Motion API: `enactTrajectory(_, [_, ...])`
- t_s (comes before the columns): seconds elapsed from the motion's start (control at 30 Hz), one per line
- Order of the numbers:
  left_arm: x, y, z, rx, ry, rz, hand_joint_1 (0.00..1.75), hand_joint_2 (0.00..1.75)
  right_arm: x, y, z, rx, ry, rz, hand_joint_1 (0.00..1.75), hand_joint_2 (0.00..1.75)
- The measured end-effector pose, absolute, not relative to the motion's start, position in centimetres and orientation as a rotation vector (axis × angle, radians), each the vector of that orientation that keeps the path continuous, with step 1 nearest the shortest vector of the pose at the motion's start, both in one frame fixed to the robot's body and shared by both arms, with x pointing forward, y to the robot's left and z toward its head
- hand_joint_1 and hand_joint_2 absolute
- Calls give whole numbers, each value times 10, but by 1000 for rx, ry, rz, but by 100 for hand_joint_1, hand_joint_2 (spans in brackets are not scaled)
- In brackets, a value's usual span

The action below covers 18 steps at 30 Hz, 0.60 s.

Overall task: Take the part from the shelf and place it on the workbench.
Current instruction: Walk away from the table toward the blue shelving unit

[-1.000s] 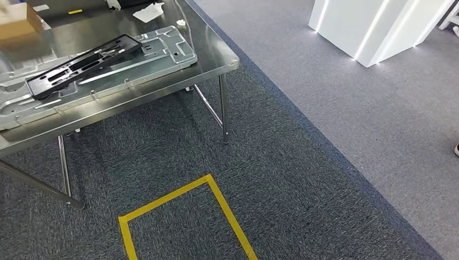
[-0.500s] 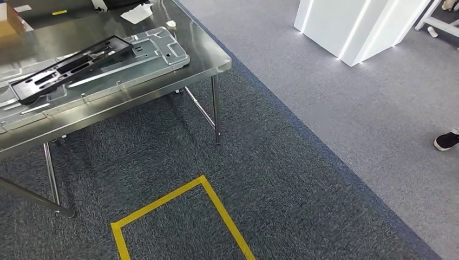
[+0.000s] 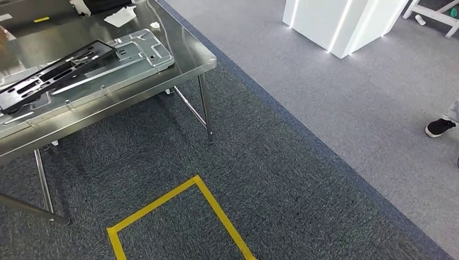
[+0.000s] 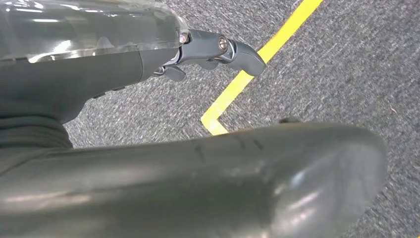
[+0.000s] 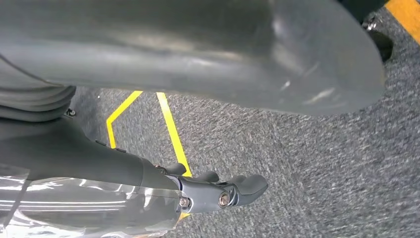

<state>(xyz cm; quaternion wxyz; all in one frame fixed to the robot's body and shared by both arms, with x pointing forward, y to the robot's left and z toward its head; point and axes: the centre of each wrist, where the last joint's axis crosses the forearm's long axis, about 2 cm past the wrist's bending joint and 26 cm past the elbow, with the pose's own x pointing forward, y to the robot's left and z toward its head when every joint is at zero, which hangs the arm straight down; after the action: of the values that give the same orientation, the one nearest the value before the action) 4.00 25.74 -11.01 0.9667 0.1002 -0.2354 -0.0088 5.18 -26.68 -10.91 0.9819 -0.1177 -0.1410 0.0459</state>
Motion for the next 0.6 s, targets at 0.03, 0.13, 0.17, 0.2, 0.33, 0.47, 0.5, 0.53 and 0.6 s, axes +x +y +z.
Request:
enactTrajectory(0.03, [39,258,-110,204,-473,-19,0,0,52,-267,-109,-236,-284,92,0,0])
enactTrajectory(0.13, [37,258,-110,204,-460,-22,0,0,51,-267,-109,-236,-281,89,0,0])
enactTrajectory(0.17, [37,258,-111,203,-456,-22,0,0,51,-268,-109,-236,-279,88,0,0])
enactTrajectory(0.2, [36,258,-111,203,-453,-23,0,0,51,-268,-109,-236,-276,87,0,0])
enactTrajectory(0.33, [37,258,-111,204,-449,-28,0,0,51,-268,-109,-236,-269,86,0,0])
enactTrajectory(0.47, [38,257,-110,203,-448,-33,0,0,49,-268,-109,-235,-263,87,0,0])
enactTrajectory(0.5, [38,257,-110,203,-449,-33,0,0,49,-268,-110,-234,-263,88,0,0])
enactTrajectory(0.53, [38,256,-110,205,-449,-32,0,0,49,-268,-109,-234,-263,89,0,0])
enactTrajectory(0.6, [37,257,-110,210,-446,-28,0,0,50,-268,-109,-234,-265,92,0,0])
